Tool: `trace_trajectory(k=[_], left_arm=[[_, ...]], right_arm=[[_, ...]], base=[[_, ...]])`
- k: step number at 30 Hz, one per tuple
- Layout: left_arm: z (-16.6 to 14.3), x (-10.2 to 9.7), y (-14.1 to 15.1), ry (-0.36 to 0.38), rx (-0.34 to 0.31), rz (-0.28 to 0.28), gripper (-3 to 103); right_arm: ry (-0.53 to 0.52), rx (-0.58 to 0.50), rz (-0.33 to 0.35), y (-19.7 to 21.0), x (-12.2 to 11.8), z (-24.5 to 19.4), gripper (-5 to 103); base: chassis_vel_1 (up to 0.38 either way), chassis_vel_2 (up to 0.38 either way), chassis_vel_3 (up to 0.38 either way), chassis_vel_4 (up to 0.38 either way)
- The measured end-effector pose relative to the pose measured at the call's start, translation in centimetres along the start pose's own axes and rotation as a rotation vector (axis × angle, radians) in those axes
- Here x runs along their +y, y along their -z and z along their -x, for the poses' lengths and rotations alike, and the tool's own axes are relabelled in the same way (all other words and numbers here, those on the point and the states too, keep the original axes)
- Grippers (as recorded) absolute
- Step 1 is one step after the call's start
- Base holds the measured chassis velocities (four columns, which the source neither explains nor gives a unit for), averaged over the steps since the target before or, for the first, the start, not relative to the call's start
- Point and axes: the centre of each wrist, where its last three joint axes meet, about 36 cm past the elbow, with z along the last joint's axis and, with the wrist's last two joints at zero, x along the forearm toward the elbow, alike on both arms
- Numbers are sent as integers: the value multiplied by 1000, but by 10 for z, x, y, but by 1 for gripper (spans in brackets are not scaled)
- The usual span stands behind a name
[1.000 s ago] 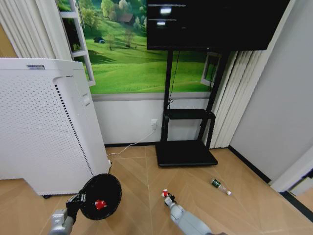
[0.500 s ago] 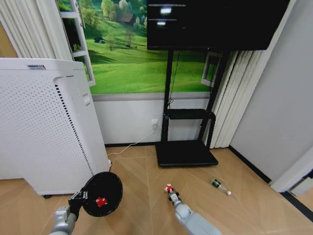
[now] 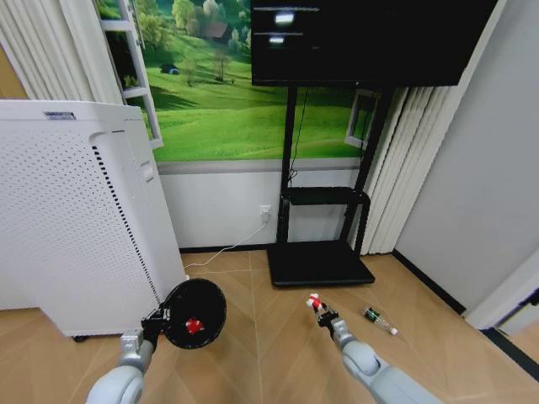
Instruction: Pick up the trash bin and place the garbage on the floor into it.
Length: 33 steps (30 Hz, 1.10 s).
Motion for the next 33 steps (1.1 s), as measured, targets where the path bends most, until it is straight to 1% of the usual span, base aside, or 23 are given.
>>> trace_trajectory(k=[1,3,4,5,6,7,8,9,11,12,15,16,18,19,22,23,26,27,29,30,32,33], left_arm=[[-1,-2,-1,-3,4,-1,7],[-2,-2,-3,-4,6,2,7],[-2,-2,-3,-4,6,2,7],[-2,-2,-2,-3,5,3,7],[-2,-2,-2,-3,5,3,7],[-2,-1,-2,-2,2,3,7],[0,-1,-1,-3,-3,3,7],[0,-1,-1,-3,-3,3,7],[2,-5,0,-12,-7,3,7],[2,-5,0,-12,-7,3,7],[4,-10,0,-23,-10,2,7],[4,-10,0,-23,-10,2,7],[5,-15,-1,-32,-9,2,7],[5,-15,-1,-32,-9,2,7],[7,-21,-5,-41,-3,6,7],[7,-21,-5,-41,-3,6,7],[11,-27,-8,-50,1,9,7],[11,-27,-8,-50,1,9,7],[15,-30,-9,-56,2,10,7],[15,-30,-9,-56,2,10,7],[18,-34,-11,-60,6,11,7],[18,-34,-11,-60,6,11,7]], right_arm=[[45,-55,-12,4,0,-7,30],[118,-133,-3,8,3,-18,30],[118,-133,-3,8,3,-18,30],[169,-172,5,10,5,-22,30],[169,-172,5,10,5,-22,30],[222,-215,9,11,8,-26,30],[298,-271,7,12,11,-30,30],[298,-271,7,12,11,-30,30],[395,-351,0,15,18,-32,30],[395,-351,0,15,18,-32,30],[470,-408,2,19,33,-30,30],[470,-408,2,19,33,-30,30],[515,-436,10,24,50,-25,30],[515,-436,10,24,50,-25,30],[567,-458,25,30,74,-15,30],[567,-458,25,30,74,-15,30],[596,-459,29,28,90,-3,30],[596,-459,29,28,90,-3,30],[618,-453,24,25,99,6,30],[618,-453,24,25,99,6,30],[643,-450,19,23,110,17,30],[643,-450,19,23,110,17,30]], base=[[0,0,0,0],[0,0,0,0],[0,0,0,0],[0,0,0,0],[0,0,0,0],[0,0,0,0],[0,0,0,0],[0,0,0,0],[0,0,0,0],[0,0,0,0],[0,0,0,0],[0,0,0,0],[0,0,0,0],[0,0,0,0],[0,0,0,0],[0,0,0,0],[0,0,0,0],[0,0,0,0],[0,0,0,0],[0,0,0,0],[0,0,0,0],[0,0,0,0]])
